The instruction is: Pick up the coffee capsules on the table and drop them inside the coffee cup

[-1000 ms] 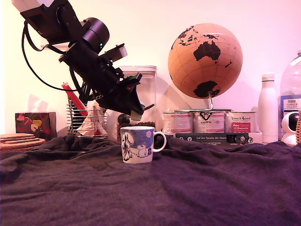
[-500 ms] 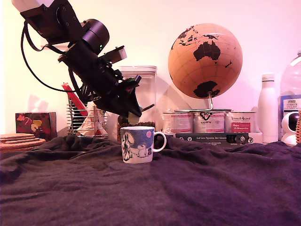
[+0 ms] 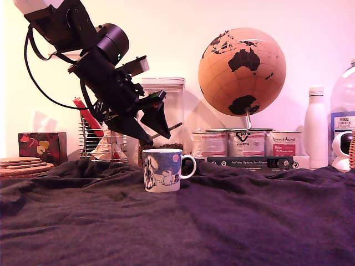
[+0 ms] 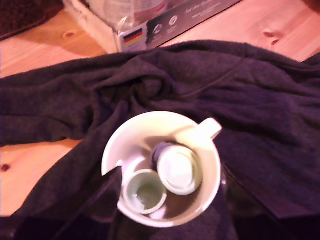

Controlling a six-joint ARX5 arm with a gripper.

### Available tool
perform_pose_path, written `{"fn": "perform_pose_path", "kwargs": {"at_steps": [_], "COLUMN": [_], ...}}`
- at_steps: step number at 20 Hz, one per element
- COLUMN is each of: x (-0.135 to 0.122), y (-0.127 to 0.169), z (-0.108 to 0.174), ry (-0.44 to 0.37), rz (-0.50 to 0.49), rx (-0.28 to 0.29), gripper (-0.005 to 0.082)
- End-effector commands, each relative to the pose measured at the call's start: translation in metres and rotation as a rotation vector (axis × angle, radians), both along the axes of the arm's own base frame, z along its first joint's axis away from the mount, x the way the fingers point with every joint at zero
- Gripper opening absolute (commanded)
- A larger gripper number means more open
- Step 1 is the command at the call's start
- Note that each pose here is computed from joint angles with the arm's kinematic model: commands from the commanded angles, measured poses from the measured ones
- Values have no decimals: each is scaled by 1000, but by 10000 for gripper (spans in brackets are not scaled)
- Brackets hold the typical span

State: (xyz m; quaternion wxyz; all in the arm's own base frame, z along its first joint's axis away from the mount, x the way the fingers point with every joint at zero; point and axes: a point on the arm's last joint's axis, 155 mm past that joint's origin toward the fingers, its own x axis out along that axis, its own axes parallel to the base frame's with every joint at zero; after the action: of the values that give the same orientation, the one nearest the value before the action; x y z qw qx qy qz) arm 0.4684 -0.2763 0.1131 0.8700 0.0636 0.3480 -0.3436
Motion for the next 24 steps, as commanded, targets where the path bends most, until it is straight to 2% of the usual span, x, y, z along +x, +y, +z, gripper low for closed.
{"fn": "perform_pose_path", "kwargs": {"at_steps": [1, 4, 6, 8, 11, 12, 16, 24], "x": [2, 1, -1, -1, -1, -1, -1, -7], "y": [-2, -1, 0, 0, -1, -1, -1, 2], "z": [-15, -17, -17, -15, -10, -9, -2, 37], "ry": [23, 32, 38, 36, 27, 25, 14, -42], "rz": [3, 3, 3, 2, -1, 0, 0, 0], "rx": [12, 15, 19, 18, 11, 11, 5, -22], "gripper": [569, 563, 492, 373, 30, -22, -19, -19]}}
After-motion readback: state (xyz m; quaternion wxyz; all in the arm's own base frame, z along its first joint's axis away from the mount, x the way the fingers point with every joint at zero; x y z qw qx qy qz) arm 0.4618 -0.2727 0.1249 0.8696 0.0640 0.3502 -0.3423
